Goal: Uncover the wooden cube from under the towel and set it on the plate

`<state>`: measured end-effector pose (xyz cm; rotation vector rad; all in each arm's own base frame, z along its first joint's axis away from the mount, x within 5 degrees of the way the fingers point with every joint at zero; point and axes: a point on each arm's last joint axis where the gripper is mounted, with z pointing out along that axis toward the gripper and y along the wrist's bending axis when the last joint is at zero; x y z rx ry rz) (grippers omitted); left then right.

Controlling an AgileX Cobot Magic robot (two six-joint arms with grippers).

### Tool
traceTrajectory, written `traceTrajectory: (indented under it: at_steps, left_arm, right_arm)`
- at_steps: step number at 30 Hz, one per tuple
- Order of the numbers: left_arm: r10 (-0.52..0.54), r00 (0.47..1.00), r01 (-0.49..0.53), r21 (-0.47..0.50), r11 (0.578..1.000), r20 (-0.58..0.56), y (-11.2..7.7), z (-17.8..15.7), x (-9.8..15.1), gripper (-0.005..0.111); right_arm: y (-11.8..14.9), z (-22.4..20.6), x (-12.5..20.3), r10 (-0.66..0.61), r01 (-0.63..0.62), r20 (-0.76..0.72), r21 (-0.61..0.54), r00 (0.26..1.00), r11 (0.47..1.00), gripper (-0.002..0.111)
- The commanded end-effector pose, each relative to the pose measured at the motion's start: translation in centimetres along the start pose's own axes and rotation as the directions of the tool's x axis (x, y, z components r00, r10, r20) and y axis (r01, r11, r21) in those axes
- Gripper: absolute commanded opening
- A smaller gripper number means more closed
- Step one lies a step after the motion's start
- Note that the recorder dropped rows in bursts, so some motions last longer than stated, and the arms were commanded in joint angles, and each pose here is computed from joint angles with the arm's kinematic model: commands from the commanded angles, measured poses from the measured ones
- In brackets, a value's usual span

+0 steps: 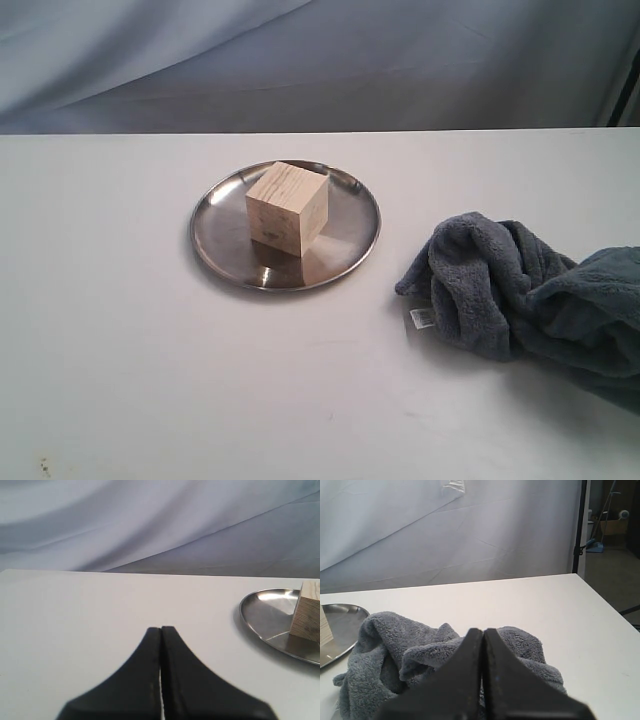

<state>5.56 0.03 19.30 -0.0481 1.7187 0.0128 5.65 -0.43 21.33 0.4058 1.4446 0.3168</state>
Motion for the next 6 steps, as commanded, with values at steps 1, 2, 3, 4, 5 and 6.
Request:
traceTrajectory:
  at_steps: [1, 2, 3, 4, 5, 6]
  left_arm:
    - [0.007, 1.0, -0.007, -0.004, 1.0, 0.001, 0.03, 0.01, 0.1, 0.0]
    - [0.007, 1.0, -0.007, -0.004, 1.0, 0.001, 0.03, 0.01, 0.1, 0.0]
    - [0.007, 1.0, -0.007, -0.004, 1.0, 0.001, 0.03, 0.01, 0.1, 0.0]
    - [0.007, 1.0, -0.007, -0.004, 1.0, 0.001, 0.03, 0.01, 0.1, 0.0]
    - [0.007, 1.0, -0.007, -0.004, 1.0, 0.001, 0.03, 0.01, 0.1, 0.0]
    - [0.007, 1.0, -0.007, -0.004, 1.0, 0.001, 0.03, 0.01, 0.1, 0.0]
  right_arm:
    - [-0.03, -0.05, 0.15, 0.009, -0.009, -0.008, -0.001, 1.0, 1.0, 0.003]
    - [-0.03, -0.05, 0.15, 0.009, -0.009, -0.008, -0.001, 1.0, 1.0, 0.003]
    - [-0.03, -0.05, 0.15, 0.009, -0.009, -0.008, -0.001, 1.0, 1.0, 0.003]
    - [-0.03, -0.05, 0.15, 0.009, -0.009, -0.008, -0.001, 1.0, 1.0, 0.003]
    - [-0.03, -0.05, 0.15, 0.009, -0.009, -0.008, -0.001, 1.0, 1.0, 0.003]
    - [-0.03, -0.05, 0.15, 0.009, -0.009, -0.008, -0.001, 1.0, 1.0, 0.003]
